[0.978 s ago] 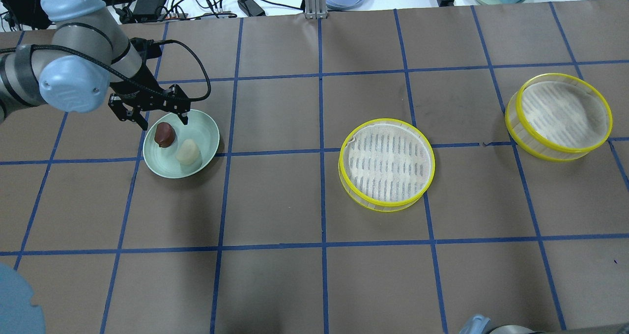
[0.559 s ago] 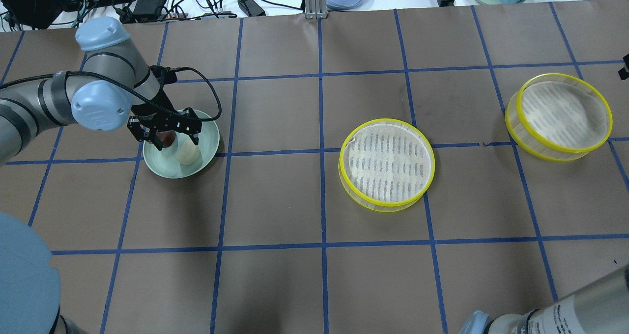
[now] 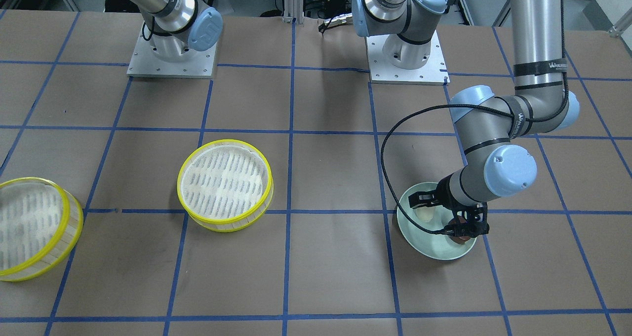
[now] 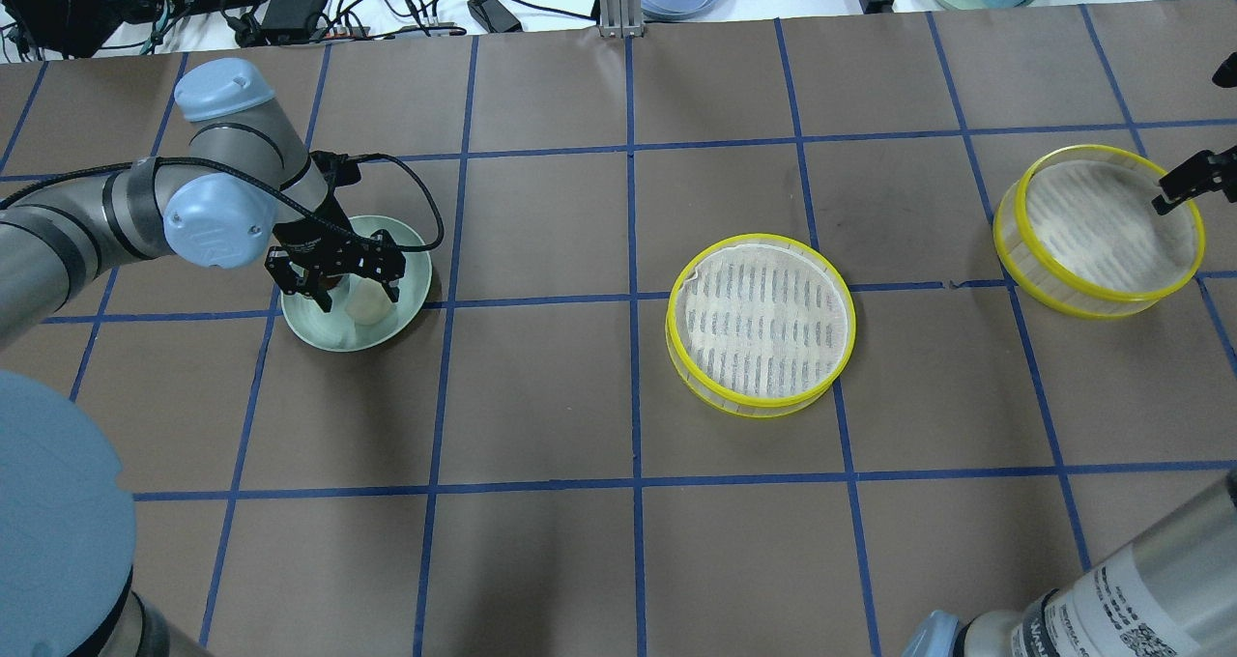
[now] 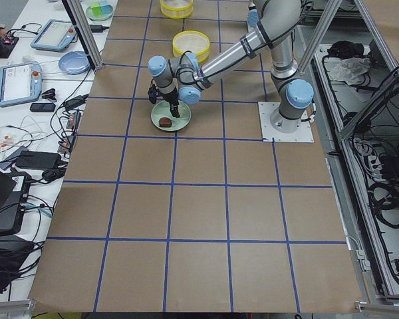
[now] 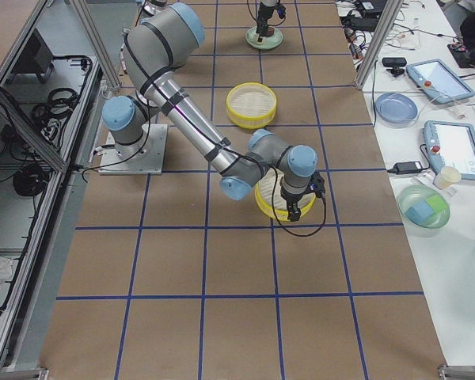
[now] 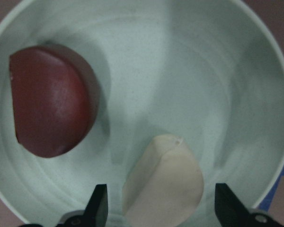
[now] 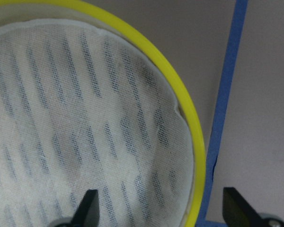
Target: Stack buns with steamer
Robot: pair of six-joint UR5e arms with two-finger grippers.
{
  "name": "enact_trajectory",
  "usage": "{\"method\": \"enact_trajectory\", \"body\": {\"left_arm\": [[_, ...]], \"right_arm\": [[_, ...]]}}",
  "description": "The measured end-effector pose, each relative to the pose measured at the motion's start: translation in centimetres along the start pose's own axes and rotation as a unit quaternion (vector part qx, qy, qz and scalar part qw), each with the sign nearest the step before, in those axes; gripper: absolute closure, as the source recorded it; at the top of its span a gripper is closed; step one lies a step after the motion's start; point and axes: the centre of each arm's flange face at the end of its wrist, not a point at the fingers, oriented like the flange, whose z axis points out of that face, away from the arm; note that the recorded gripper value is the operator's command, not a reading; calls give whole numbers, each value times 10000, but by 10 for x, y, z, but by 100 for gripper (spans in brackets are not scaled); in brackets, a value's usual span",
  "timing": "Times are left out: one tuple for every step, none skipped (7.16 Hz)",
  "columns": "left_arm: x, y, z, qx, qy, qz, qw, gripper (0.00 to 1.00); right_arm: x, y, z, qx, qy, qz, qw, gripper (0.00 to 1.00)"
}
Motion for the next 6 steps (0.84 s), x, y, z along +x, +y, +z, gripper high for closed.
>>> {"method": "enact_trajectory", "body": {"left_arm": [[0,-3,-1,47,-6,6,10000,100],[0,-4,-1,79,-11,12,10000,100],[0,-5,-4,112,-12,13,9999,100],[3,-5,-12,197,-18,25,9998,100],[15,-4,-28,349,-44,93,9993,100],[37,0,-48,459,-74,131,9988,100]], "right_arm": [[1,1,2,-60,69,-13,10000,99],[2,2,4,-96,103,-17,9999,100],[3,3,4,-149,140,-17,9998,100],[4,4,4,-215,189,-15,9996,100],[4,5,1,-240,215,-6,9995,100],[3,6,-5,-232,225,16,9995,100]]}}
